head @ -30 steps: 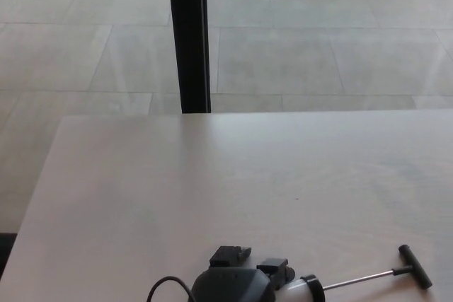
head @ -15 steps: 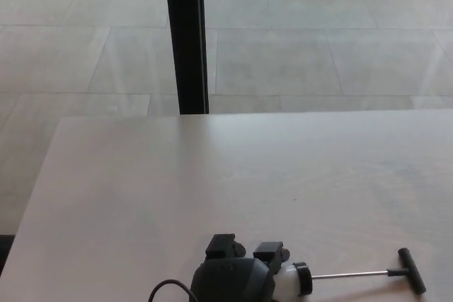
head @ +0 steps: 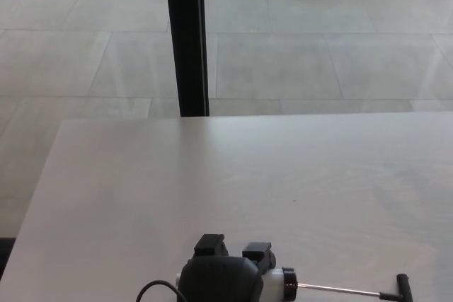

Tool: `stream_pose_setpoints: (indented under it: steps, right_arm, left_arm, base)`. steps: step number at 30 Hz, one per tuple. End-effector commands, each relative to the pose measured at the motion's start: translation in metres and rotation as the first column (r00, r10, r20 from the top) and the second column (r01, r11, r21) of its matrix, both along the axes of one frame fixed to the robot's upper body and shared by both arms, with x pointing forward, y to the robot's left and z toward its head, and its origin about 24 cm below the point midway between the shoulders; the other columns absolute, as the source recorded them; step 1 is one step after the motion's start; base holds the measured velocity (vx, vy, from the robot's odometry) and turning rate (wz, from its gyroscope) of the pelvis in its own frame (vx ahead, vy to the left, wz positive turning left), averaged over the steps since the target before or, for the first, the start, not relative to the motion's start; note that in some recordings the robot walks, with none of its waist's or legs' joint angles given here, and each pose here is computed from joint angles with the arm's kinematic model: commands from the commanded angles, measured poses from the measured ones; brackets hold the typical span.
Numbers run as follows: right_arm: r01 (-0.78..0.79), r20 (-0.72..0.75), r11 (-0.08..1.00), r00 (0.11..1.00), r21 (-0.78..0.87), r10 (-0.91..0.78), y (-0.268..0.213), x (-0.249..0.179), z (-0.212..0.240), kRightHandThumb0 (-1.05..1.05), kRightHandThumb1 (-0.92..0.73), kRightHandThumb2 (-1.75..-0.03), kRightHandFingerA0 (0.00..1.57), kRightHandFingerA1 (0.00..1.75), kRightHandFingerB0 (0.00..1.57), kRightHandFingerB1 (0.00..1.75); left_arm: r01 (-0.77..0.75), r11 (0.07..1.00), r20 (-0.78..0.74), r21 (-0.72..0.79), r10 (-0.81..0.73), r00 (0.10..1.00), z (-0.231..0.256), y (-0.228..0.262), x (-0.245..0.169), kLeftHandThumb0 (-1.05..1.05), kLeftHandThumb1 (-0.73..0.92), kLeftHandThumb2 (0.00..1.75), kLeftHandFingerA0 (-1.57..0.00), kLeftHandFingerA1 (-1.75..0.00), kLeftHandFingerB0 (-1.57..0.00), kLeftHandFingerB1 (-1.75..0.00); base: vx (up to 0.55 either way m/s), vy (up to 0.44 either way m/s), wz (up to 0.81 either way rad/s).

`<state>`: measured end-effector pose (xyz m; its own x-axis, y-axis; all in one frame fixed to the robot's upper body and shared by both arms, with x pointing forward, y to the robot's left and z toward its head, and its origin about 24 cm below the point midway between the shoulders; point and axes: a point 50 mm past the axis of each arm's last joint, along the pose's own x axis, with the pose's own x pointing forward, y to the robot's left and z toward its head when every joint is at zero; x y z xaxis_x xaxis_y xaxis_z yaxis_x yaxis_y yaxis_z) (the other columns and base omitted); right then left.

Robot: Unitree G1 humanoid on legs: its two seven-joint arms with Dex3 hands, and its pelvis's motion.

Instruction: The robot uses its left hand to lift the air pump kept on the middle of the desk and use the right hand to compress the handle

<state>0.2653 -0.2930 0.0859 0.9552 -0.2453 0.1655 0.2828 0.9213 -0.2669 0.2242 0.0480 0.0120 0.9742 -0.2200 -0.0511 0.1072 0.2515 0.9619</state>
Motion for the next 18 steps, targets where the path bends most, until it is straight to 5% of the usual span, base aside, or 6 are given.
stream_pose_setpoints:
  steps: [1, 13, 14, 16, 17, 18]
  right_arm:
    - [0.024, 0.012, 1.000, 1.000, 0.014, -0.024, -0.004, -0.003, -0.001, -0.61, -0.78, -0.63, 0.46, 0.75, 0.69, 0.51]
    - [-0.031, -0.021, 0.999, 0.999, 0.005, 0.031, 0.001, 0.001, -0.001, -0.78, -0.91, -0.67, 0.37, 0.66, 0.44, 0.43]
    - [-0.088, -0.010, 0.996, 0.996, -0.006, 0.088, 0.007, 0.006, 0.006, -0.95, -0.79, -0.88, 0.33, 0.62, 0.29, 0.44]
    - [-0.123, -0.013, 0.992, 0.992, 0.002, 0.124, 0.014, 0.011, 0.010, -0.91, -0.92, -0.75, 0.27, 0.58, 0.25, 0.39]
    - [-0.131, -0.015, 0.991, 0.991, 0.004, 0.132, 0.016, 0.012, 0.011, -0.93, -0.91, -0.79, 0.25, 0.54, 0.22, 0.37]
    - [-0.150, -0.017, 0.989, 0.989, 0.004, 0.150, 0.020, 0.014, 0.012, -0.93, -0.92, -0.79, 0.21, 0.52, 0.18, 0.36]
  left_arm:
    - [-0.041, 0.997, -0.161, 0.067, 0.052, 0.986, -0.038, 0.025, -0.017, -0.03, 0.69, 0.82, -0.87, -1.72, -0.72, -1.28]
    - [-0.067, 0.987, -0.119, -0.144, 0.050, 0.992, -0.025, 0.030, -0.003, -0.09, 0.69, 0.91, -0.74, -1.75, -0.61, -1.63]
    - [-0.050, 0.986, -0.042, -0.159, 0.044, 0.998, -0.003, 0.031, 0.016, -0.09, 0.64, 1.02, -0.82, -1.75, -0.63, -1.66]
    - [-0.032, 0.982, 0.022, -0.184, 0.037, 0.999, 0.013, 0.032, 0.031, -0.09, 0.63, 1.04, -0.83, -1.75, -0.64, -1.63]
    - [-0.031, 0.982, 0.031, -0.186, 0.037, 0.999, 0.016, 0.032, 0.034, -0.20, 0.60, 1.11, -1.12, -1.42, -0.91, -1.26]
    - [-0.026, 0.983, 0.055, -0.184, 0.036, 0.998, 0.024, 0.033, 0.040, -0.10, 0.61, 1.06, -0.82, -1.75, -0.64, -1.65]
  base:
    - [0.00, 0.000, 0.00]
    - [0.00, 0.000, 0.00]
    - [0.00, 0.000, 0.00]
    - [0.00, 0.000, 0.00]
    - [0.00, 0.000, 0.00]
    - [0.00, 0.000, 0.00]
